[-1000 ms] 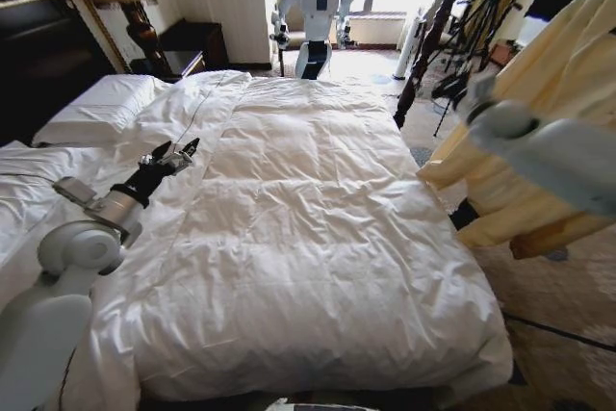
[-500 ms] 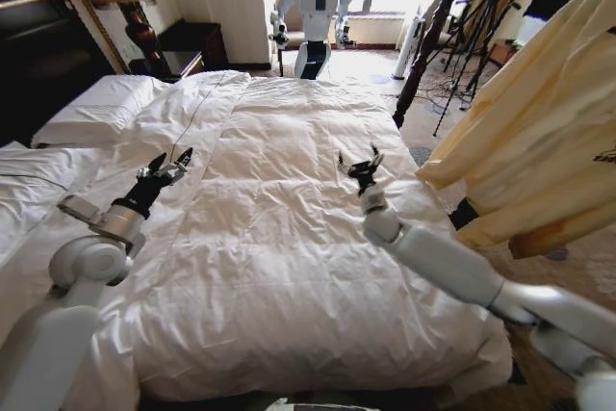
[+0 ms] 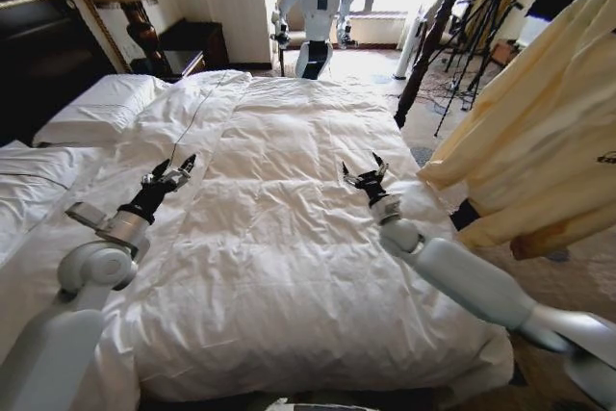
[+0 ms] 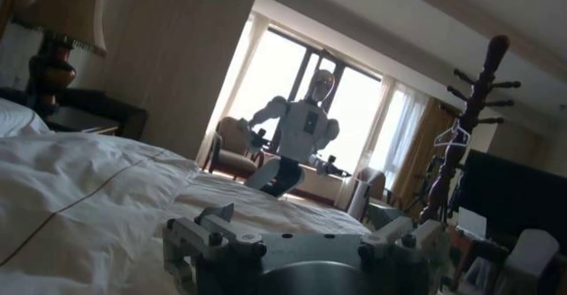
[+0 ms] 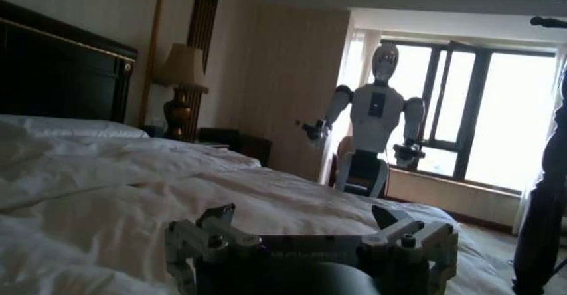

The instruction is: Pick up the clothes from the bed and hang them on the clothes hanger.

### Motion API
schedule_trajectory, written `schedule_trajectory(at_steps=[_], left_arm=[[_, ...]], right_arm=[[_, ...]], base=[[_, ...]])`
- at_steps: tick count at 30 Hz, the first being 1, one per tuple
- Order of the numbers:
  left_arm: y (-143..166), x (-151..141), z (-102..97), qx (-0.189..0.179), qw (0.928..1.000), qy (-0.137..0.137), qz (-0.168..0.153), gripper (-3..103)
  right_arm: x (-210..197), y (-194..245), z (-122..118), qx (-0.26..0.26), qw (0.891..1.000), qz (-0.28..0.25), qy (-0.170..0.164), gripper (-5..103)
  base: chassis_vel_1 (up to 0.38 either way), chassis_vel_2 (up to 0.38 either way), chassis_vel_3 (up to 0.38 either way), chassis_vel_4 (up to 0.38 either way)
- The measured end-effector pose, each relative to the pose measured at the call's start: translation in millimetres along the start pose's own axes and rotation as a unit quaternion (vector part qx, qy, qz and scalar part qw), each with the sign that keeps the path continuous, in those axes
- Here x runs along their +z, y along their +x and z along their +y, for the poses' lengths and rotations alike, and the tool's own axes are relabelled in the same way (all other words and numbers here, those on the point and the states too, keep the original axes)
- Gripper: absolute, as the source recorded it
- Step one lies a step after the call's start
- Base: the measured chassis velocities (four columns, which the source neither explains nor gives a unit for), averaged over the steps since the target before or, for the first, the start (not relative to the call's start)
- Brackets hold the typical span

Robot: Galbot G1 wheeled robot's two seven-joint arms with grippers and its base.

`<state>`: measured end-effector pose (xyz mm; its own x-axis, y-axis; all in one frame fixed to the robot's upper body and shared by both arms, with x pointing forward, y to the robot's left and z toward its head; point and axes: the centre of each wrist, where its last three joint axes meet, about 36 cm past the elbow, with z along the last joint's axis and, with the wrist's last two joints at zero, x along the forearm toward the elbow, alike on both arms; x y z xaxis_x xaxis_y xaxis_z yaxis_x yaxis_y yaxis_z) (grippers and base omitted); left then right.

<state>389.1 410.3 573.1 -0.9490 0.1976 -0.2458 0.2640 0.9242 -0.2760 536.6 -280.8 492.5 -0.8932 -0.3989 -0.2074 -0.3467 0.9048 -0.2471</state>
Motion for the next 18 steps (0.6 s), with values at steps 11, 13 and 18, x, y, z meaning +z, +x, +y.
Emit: schedule_trajectory(at_steps=[11, 13, 18], left_arm=[[9, 8, 1.3, 0.006, 0.9999, -0.005, 0.015, 100], [10, 10, 2.9, 0.004, 0.9998, -0.01, 0.017, 100], [14, 15, 2.1, 0.0, 0.9997, -0.016, 0.02, 100]], right_arm=[[40, 91, 46, 0.112, 0.991, -0.075, -0.02, 100], [32, 105, 56, 0.171, 0.98, -0.095, -0.02, 100], [13, 137, 70, 0.226, 0.97, -0.092, 0.0, 100]], base=[[0.0, 0.0, 0.0, 0.0], [0.0, 0.0, 0.0, 0.0], [0.0, 0.0, 0.0, 0.0]])
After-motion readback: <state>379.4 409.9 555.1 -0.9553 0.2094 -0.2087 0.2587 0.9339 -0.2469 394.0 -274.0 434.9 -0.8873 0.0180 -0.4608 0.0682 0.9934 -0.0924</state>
